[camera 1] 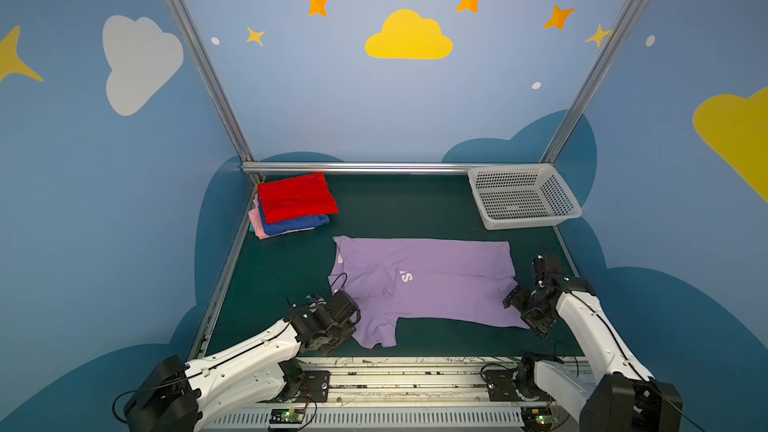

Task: Fold and stack the t-shirts
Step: 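Grasp the shirt's near edges with both grippers and pull toward the robot, then lift the near edges with both grippers and fold them over toward the far edge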

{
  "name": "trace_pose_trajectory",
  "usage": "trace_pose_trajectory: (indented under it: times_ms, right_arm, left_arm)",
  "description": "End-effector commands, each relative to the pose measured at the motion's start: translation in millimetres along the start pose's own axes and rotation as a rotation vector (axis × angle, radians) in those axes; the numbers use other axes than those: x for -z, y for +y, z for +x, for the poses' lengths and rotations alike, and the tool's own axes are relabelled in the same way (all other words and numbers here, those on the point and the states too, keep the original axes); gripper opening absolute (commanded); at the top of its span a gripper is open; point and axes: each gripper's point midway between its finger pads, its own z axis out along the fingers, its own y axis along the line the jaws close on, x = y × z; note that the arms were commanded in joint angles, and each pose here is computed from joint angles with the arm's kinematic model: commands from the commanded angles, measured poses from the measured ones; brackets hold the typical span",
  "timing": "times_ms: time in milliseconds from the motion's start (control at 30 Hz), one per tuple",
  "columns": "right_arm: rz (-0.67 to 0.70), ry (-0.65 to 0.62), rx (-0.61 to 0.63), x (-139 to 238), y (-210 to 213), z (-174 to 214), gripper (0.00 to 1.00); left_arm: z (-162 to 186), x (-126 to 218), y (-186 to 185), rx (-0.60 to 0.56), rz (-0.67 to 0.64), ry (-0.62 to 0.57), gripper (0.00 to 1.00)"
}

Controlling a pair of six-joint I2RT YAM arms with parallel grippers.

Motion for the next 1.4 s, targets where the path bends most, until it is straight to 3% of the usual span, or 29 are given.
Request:
trace_pose_trajectory:
  times_ms: [0,100,167,267,300,400,467,767,967,1033,1100,1367]
  right_arm:
    - [0.050,0.002,-0.075,-9,-16,8,0.85]
    - [0.053,-0.024,-0.099,-14,-19,6,0.82]
    - [0.035,-0.039,-0.113,-18,-18,4,0.76]
    - [-0.003,-0.076,-0.113,-24,-12,-2,0.55]
    - [-0.017,-0.093,-0.106,-25,-10,-5,0.40]
    - [-0.033,-0.146,-0.090,-23,-6,-16,0.08]
    - [-0.042,-0.173,-0.073,-17,-3,-22,0.00]
    - [-0.113,-0.202,-0.036,4,22,-42,0.00]
    - [-0.135,-0.156,-0.002,10,33,-41,0.01]
    - [-0.105,-0.102,-0.014,7,27,-31,0.51]
    - [-0.078,-0.034,-0.033,-2,21,-18,0.73]
    - [-0.041,0.123,-0.073,-32,9,14,0.78]
  left_arm:
    - [0,-17,-12,-0.004,0.087,0.001,0.52]
    - [1,-15,-22,-0.018,0.110,0.012,0.47]
    - [2,-14,-25,-0.035,0.106,0.019,0.35]
    - [2,-15,-22,-0.042,0.080,0.027,0.10]
    - [1,-15,-19,-0.034,0.066,0.029,0.04]
    - [-3,-11,-19,-0.013,0.069,0.031,0.04]
    - [-8,-6,-20,-0.005,0.079,0.022,0.04]
    - [-36,29,-39,0.006,0.140,-0.047,0.04]
    - [-38,30,-46,0.026,0.136,-0.027,0.04]
    - [-34,26,-47,0.025,0.130,-0.003,0.04]
    - [-32,22,-46,0.025,0.119,0.015,0.04]
    - [-33,22,-45,0.024,0.105,0.011,0.04]
